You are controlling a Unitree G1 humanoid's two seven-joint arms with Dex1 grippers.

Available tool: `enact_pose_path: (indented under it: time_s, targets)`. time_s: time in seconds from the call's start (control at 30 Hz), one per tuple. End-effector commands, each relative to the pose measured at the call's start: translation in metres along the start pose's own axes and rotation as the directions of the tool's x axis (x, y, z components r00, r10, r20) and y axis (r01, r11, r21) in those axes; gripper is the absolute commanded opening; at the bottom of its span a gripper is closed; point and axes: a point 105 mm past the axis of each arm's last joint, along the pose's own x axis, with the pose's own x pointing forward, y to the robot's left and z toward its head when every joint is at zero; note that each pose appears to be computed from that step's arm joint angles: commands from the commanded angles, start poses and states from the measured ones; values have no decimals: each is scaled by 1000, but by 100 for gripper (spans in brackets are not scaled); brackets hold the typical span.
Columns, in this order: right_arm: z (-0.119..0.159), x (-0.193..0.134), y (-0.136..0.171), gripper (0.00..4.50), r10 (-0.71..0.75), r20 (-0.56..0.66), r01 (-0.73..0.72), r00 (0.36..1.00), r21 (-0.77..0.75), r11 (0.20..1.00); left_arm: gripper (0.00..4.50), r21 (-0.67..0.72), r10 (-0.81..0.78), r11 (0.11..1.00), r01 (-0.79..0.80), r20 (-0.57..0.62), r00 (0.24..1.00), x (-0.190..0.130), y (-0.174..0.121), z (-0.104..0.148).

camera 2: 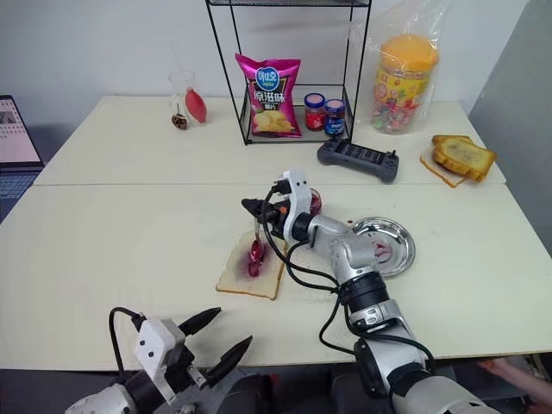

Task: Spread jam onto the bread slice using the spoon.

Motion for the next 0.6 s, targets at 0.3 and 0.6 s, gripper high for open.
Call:
enact_pose_path:
  time_s: [0.3, 0.6]
  targets:
    - [-5, -6, -8, 4, -18, -5, 18, 1000, -21, 1000, 450, 17, -28, 999, 28, 45, 999, 13, -14, 35]
    - [47, -11, 13, 4, 72, 102, -94, 992, 237, 967, 450, 14, -20, 1000, 19, 26, 999, 12, -10, 34]
